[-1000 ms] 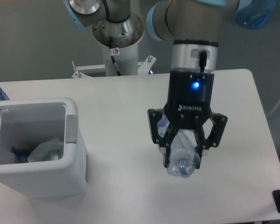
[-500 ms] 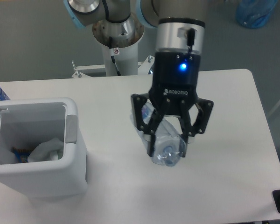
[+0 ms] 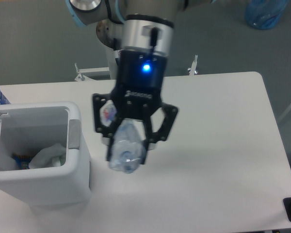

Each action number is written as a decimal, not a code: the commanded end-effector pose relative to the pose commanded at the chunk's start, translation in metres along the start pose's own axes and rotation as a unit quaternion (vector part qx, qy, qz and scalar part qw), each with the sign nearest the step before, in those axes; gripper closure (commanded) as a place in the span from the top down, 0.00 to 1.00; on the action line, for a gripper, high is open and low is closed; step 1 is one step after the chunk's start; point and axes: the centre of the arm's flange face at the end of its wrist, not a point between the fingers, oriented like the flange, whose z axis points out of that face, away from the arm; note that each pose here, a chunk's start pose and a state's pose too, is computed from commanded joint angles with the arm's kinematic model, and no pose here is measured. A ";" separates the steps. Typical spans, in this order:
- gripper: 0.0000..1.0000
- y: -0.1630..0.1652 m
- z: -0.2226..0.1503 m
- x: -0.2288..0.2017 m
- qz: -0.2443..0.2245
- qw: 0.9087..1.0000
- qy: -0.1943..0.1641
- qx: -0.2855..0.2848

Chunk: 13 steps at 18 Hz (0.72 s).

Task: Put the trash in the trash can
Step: 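Lift the bottle and carry it over the white bin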

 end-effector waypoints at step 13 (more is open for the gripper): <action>0.58 0.029 0.021 0.064 0.013 0.999 0.040 -0.031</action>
